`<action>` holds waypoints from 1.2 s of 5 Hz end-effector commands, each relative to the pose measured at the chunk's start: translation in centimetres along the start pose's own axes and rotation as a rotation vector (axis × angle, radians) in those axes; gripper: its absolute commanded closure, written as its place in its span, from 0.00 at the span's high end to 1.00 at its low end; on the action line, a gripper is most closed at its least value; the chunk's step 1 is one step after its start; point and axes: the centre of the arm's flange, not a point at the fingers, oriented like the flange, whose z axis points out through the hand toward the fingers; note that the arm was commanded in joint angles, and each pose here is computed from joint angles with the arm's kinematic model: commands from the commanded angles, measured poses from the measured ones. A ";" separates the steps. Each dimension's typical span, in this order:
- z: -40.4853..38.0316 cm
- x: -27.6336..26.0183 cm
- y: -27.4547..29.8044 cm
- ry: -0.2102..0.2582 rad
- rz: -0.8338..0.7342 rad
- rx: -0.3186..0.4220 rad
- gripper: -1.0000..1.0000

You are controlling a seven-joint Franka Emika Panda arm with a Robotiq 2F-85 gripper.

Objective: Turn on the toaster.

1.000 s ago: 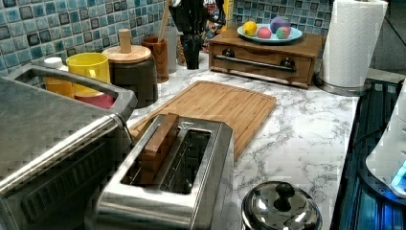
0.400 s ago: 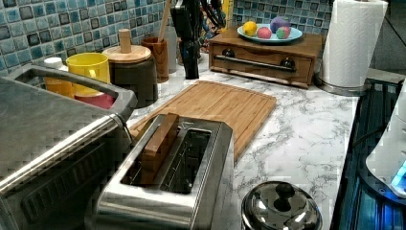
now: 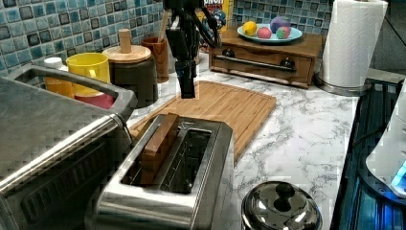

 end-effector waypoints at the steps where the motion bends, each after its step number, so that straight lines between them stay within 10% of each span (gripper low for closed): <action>1: 1.5 -1.3 -2.6 -0.017 -0.071 0.051 0.00; 6: 7.2 0.8 -2.4 -0.101 0.032 -0.006 0.00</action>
